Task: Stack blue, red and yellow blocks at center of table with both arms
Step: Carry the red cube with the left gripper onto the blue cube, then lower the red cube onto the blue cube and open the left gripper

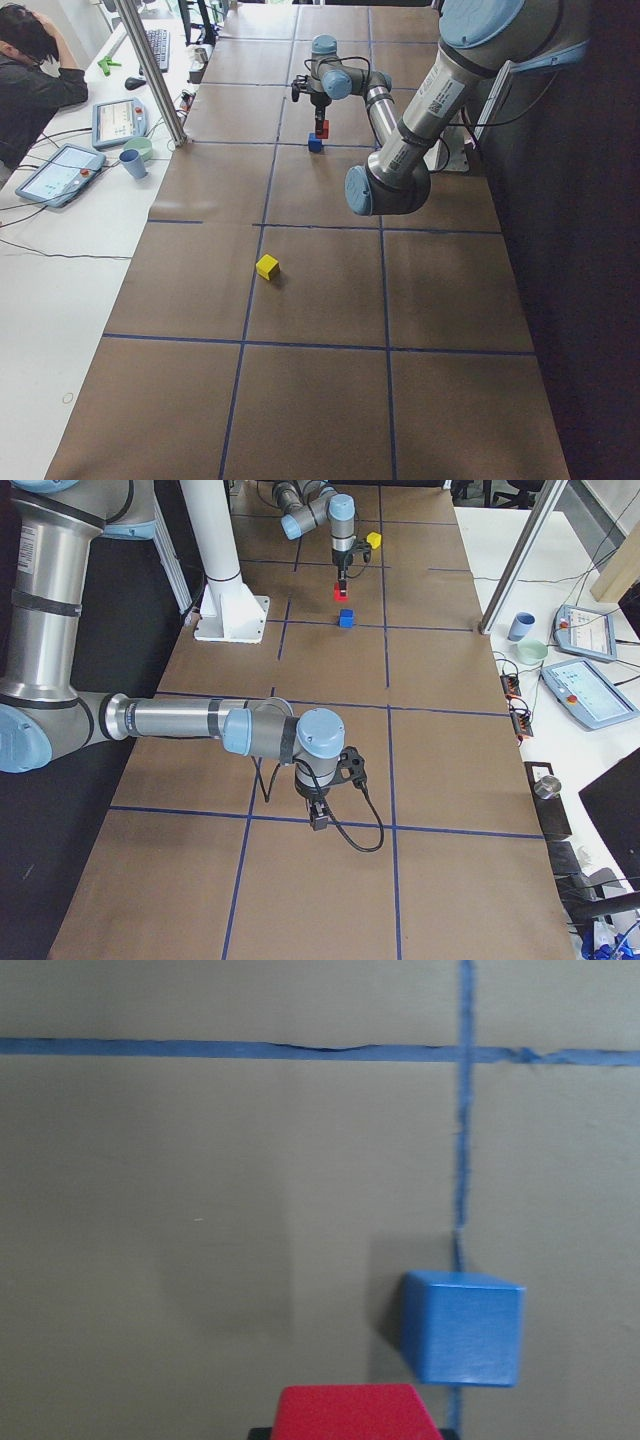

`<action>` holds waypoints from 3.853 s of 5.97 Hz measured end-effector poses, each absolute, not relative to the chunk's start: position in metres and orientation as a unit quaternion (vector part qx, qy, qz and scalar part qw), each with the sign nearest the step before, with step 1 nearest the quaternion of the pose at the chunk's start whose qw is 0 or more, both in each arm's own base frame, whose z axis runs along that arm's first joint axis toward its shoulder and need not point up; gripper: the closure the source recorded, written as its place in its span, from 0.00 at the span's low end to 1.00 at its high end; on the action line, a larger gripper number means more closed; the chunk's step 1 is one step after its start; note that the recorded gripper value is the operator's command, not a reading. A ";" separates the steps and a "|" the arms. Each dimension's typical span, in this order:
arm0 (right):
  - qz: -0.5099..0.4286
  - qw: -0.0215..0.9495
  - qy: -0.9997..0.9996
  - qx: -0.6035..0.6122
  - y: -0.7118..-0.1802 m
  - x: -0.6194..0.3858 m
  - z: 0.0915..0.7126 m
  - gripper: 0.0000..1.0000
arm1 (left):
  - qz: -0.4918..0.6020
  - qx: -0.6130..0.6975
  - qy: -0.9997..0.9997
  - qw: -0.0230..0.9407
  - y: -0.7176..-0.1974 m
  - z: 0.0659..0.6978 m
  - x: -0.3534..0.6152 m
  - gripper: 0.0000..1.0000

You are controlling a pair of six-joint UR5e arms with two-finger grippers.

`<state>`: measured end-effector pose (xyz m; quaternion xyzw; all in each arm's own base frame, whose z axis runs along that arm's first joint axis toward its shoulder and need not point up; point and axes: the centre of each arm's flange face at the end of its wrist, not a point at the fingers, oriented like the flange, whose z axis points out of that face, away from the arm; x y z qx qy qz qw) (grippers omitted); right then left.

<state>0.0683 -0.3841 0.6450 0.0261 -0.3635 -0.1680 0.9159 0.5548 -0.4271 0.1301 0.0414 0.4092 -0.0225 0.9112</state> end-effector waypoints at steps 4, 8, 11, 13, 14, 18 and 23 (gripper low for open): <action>-0.168 0.916 -0.363 0.026 -0.384 0.068 0.645 0.00 | -0.020 0.047 0.405 0.913 -0.439 0.131 0.598 0.95; -0.168 0.916 -0.364 0.027 -0.384 0.068 0.644 0.00 | -0.024 0.047 0.402 0.914 -0.448 0.135 0.595 0.95; -0.168 0.916 -0.364 0.027 -0.384 0.068 0.644 0.00 | -0.025 0.046 0.402 0.914 -0.451 0.136 0.595 0.84; -0.168 0.916 -0.364 0.027 -0.384 0.068 0.644 0.00 | -0.024 0.044 0.399 0.916 -0.451 0.138 0.598 0.76; -0.168 0.916 -0.364 0.027 -0.384 0.068 0.644 0.00 | -0.024 0.043 0.397 0.916 -0.451 0.140 0.599 0.68; -0.168 0.916 -0.364 0.027 -0.384 0.068 0.644 0.00 | -0.023 0.044 0.401 0.915 -0.451 0.139 0.602 0.59; -0.168 0.916 -0.364 0.027 -0.384 0.068 0.644 0.00 | -0.022 0.044 0.401 0.915 -0.451 0.143 0.605 0.00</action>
